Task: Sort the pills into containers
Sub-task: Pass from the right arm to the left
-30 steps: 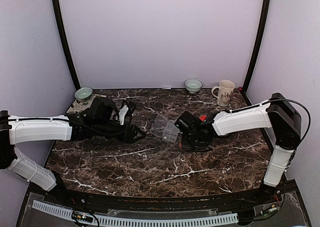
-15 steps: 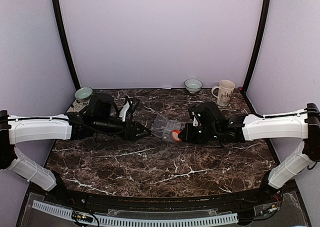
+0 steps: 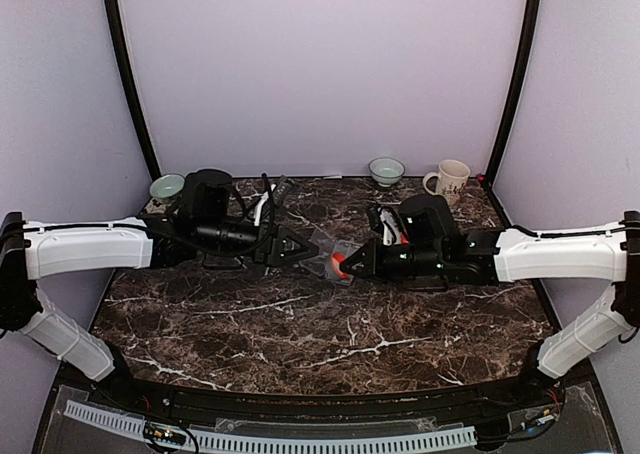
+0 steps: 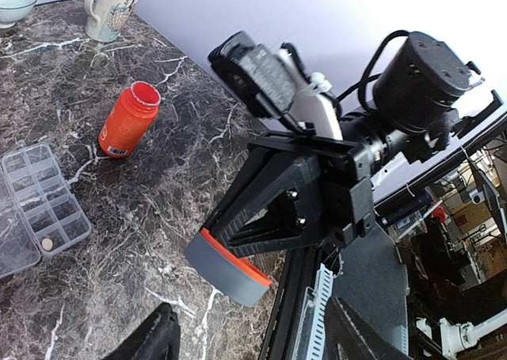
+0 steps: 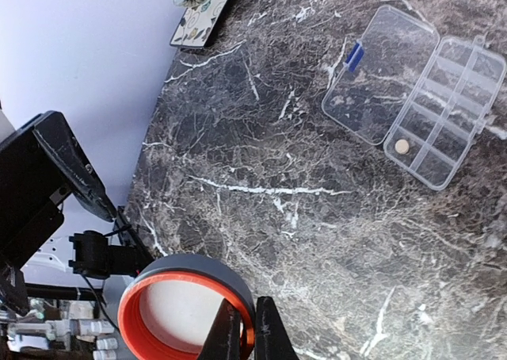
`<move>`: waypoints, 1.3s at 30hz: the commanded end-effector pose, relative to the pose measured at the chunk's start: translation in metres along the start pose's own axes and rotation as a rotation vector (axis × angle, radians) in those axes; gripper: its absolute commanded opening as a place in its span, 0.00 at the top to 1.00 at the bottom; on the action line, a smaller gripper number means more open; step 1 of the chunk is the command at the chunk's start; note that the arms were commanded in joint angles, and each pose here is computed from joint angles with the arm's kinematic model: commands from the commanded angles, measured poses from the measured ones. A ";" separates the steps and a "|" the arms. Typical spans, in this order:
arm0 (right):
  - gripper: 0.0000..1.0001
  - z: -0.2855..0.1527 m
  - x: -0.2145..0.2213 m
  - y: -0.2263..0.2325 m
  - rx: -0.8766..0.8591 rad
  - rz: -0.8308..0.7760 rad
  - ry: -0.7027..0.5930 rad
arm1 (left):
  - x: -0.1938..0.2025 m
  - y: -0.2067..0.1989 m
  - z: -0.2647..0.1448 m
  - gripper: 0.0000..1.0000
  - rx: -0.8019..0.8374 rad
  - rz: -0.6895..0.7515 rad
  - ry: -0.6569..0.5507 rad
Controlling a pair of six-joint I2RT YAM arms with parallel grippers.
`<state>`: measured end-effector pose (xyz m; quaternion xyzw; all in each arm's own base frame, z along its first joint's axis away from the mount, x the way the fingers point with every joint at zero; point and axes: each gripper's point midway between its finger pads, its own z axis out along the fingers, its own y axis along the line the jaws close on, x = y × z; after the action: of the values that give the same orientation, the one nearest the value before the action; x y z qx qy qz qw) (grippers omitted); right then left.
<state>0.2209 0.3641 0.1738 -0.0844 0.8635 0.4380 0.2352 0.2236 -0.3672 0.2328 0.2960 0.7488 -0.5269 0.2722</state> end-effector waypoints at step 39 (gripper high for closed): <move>1.00 0.008 -0.077 0.011 0.890 -0.477 -0.088 | -0.039 0.052 0.008 0.58 -0.375 0.022 0.074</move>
<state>0.2855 0.3727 0.2030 -0.1512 0.9189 -0.0230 0.3637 0.2885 -0.3623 0.2167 0.2577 0.8460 -0.3616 0.2950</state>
